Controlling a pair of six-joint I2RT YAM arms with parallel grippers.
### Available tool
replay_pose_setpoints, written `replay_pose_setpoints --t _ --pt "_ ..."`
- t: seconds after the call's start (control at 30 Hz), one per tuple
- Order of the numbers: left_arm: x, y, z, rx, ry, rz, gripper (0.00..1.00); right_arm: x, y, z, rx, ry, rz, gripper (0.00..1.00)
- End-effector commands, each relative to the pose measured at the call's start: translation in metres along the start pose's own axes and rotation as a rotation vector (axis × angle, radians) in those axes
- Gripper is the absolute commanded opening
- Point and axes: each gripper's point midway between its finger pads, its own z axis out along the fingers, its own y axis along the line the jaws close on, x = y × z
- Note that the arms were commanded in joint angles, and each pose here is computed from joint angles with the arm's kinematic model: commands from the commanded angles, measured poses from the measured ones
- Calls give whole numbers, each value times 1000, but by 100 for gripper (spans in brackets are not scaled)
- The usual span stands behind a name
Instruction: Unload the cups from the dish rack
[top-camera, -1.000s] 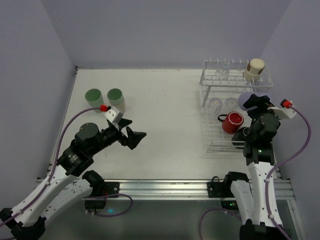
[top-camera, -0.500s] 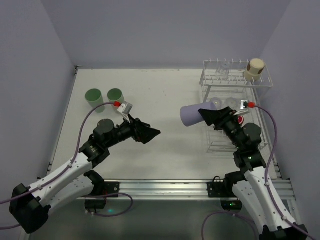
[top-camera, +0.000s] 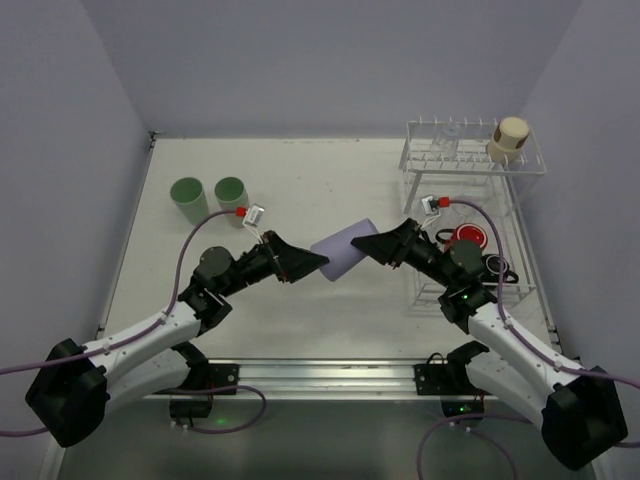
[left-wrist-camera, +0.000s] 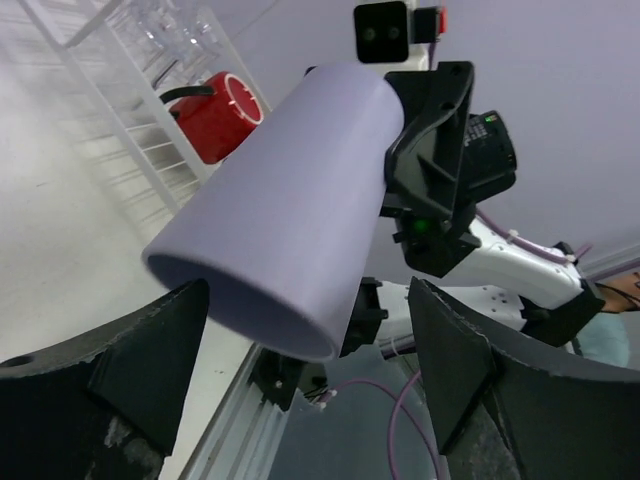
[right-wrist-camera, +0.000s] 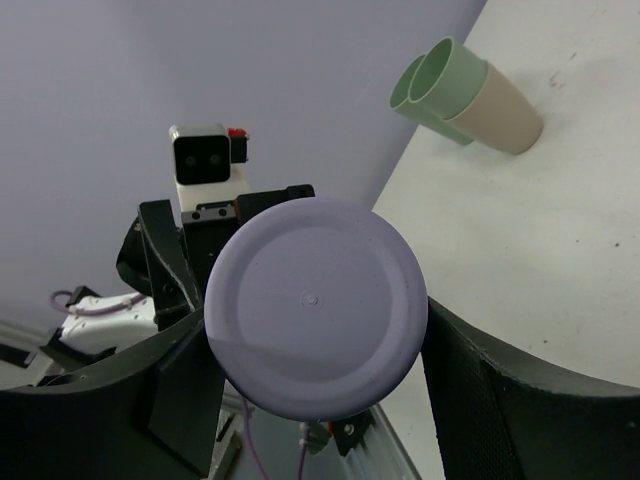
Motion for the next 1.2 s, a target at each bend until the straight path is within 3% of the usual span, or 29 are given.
replay_pose_setpoints --t 0.0,0.17,0.23,0.27,0.3,0.33,0.37,0.4,0.43,0.47,0.5,0.53,0.57,0.6,0.7,0.93,1.17 --pt "-14 -31 2 117 -69 0 83 2 35 5 -139 -11 -29 34" --pt "-26 -40 5 141 -114 28 69 18 35 15 -152 4 -3 35" --pt "-34 -45 6 144 -141 62 48 23 34 20 -154 8 9 37" --pt "-38 -49 6 144 -154 86 27 25 33 21 -153 14 10 39" --pt "-40 -38 8 78 -152 89 15 27 31 22 -146 17 12 44" --pt "-53 -46 10 59 -173 169 7 28 30 22 -141 16 10 66" --pt "-67 -47 10 12 -215 216 0 30 23 22 -114 21 12 76" --pt "-62 -25 9 -120 -161 229 0 25 22 19 -97 -9 -15 84" --pt "-90 -46 11 -151 -188 346 0 23 18 18 -67 -21 -25 98" --pt "-107 -40 9 -255 -216 390 0 26 4 15 4 -10 -24 99" --pt "-101 -17 -1 -406 -128 401 0 22 6 9 19 -32 -68 99" --pt "-131 -37 2 -448 -148 486 0 12 3 8 61 -72 -87 99" --pt "-148 -31 -5 -544 -160 513 0 17 -10 3 132 -51 -99 99" --pt "-143 -17 -17 -653 -69 510 0 15 -15 0 163 -46 -144 99" --pt "-181 -26 -28 -765 -26 556 0 14 -25 -8 268 2 -218 99" --pt "-208 42 -69 -1030 162 488 0 36 -45 -12 342 172 -285 99" --pt "-250 62 -119 -1211 75 395 0 55 -44 -17 298 242 -265 99"
